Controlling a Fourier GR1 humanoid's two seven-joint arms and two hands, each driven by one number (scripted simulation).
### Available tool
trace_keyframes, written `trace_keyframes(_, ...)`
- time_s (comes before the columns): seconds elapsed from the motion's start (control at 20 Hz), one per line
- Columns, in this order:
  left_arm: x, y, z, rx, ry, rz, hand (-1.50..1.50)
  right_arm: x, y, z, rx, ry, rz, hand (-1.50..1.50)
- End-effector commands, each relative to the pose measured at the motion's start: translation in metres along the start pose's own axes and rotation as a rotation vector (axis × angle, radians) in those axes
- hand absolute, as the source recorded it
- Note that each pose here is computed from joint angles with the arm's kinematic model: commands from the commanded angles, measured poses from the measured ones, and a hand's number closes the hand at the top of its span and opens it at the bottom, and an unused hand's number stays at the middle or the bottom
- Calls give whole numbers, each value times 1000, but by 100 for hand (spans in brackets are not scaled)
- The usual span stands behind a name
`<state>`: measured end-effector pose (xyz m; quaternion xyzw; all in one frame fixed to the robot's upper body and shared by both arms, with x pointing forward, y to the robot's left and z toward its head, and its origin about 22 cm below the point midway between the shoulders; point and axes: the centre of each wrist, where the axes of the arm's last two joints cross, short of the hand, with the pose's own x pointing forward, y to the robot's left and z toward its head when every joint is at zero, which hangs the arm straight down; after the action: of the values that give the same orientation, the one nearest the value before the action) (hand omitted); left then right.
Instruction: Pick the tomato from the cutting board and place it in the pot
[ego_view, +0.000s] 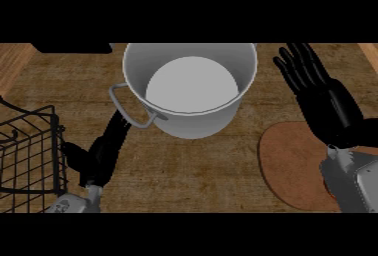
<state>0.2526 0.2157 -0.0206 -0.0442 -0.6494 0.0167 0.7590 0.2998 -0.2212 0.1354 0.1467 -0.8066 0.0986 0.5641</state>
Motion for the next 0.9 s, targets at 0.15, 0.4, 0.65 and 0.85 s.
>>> trace_keyframes(0.15, 4, 13, 12, -46, 34, -27, 0, 1, -95, 66, -393, 63, 406, -150)
trace_keyframes(0.4, 3, 8, 16, -81, 46, -7, 0, -24, -175, 169, -813, 600, 808, -150)
trace_keyframes(0.65, 29, 9, 15, -216, 87, -18, 0, -40, -145, 203, -804, 647, 1041, -150)
trace_keyframes(0.85, 34, 9, 15, -195, 80, -22, 0, -17, -112, 207, -755, 728, 1113, -150)
